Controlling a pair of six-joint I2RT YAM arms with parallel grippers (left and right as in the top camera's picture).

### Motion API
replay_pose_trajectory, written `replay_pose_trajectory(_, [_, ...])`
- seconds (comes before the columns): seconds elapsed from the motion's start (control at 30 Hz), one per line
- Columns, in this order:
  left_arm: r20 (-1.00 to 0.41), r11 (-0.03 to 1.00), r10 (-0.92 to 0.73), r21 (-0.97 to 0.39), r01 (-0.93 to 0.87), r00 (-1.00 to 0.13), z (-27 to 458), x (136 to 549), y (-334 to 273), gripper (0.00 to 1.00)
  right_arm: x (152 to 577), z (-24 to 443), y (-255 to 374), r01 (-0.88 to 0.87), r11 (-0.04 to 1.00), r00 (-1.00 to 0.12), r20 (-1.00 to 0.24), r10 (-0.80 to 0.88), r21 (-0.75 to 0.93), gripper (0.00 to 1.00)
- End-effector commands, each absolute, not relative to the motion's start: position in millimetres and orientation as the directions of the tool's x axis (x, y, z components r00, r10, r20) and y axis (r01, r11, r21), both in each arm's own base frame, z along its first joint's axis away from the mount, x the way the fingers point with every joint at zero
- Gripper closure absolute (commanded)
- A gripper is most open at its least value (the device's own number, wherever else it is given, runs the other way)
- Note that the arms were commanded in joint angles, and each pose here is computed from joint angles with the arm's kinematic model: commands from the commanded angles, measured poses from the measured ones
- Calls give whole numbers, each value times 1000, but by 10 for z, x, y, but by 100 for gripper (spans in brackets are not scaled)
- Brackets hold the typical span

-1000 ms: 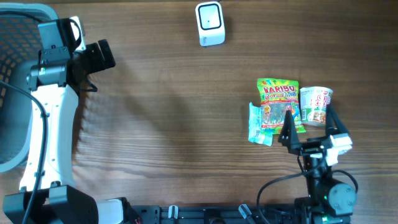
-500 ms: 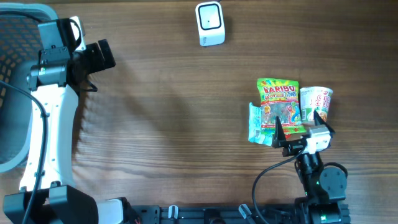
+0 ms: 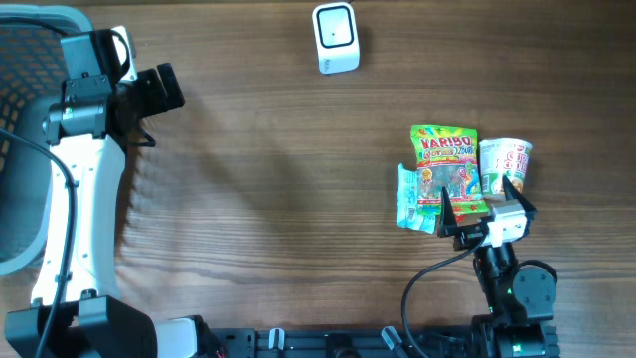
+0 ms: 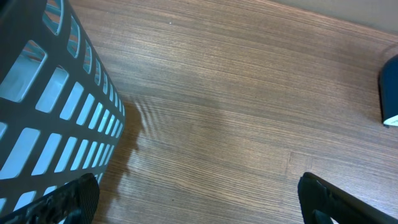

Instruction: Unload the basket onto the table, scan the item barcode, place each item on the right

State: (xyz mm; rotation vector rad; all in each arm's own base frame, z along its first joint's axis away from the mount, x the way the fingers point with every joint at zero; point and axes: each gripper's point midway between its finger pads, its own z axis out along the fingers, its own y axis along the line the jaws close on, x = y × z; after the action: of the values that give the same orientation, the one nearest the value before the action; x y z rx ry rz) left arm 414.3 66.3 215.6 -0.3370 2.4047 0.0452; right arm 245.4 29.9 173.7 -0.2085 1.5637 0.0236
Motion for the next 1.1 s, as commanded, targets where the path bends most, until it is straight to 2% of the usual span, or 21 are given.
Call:
replay_pose_trajectory(0.0, [-667,968,-218,-56,-243,-713,2228,4147,683,0,2445,1766,316,-157,979,28,-991,-128,-131,1])
replay_pose_trajectory(0.4, [-667,969,-216,-56,-241,-713,2236,4138,670,0,2446,1763,316,-157,979,26,-991,-128,-130,0])
replay_pose_trajectory(0.53, [-716,969,-209,-62,-237,-666,2509,4054,659,0,2445,1763,317,-157,979,27,-991,-128,-131,0])
replay_pose_trajectory(0.67, [-817,971,-190,-75,-227,-544,3118,3785,619,0,2446,1763,316,-157,979,26,-991,-128,-130,0])
replay_pose_trajectory(0.8, [-933,974,-156,-92,-206,-325,3962,3182,525,0,2446,1763,316,-157,979,26,-991,-128,-130,0])
replay_pose_trajectory(0.93, [-979,977,-131,-100,-189,-157,4449,2645,442,0,2446,1763,316,-157,979,26,-991,-128,-130,0])
replay_pose_trajectory(1.07, [-991,978,-117,-103,-179,-71,4651,2302,386,0,2446,1763,316,-157,979,26,-991,-128,-130,0])
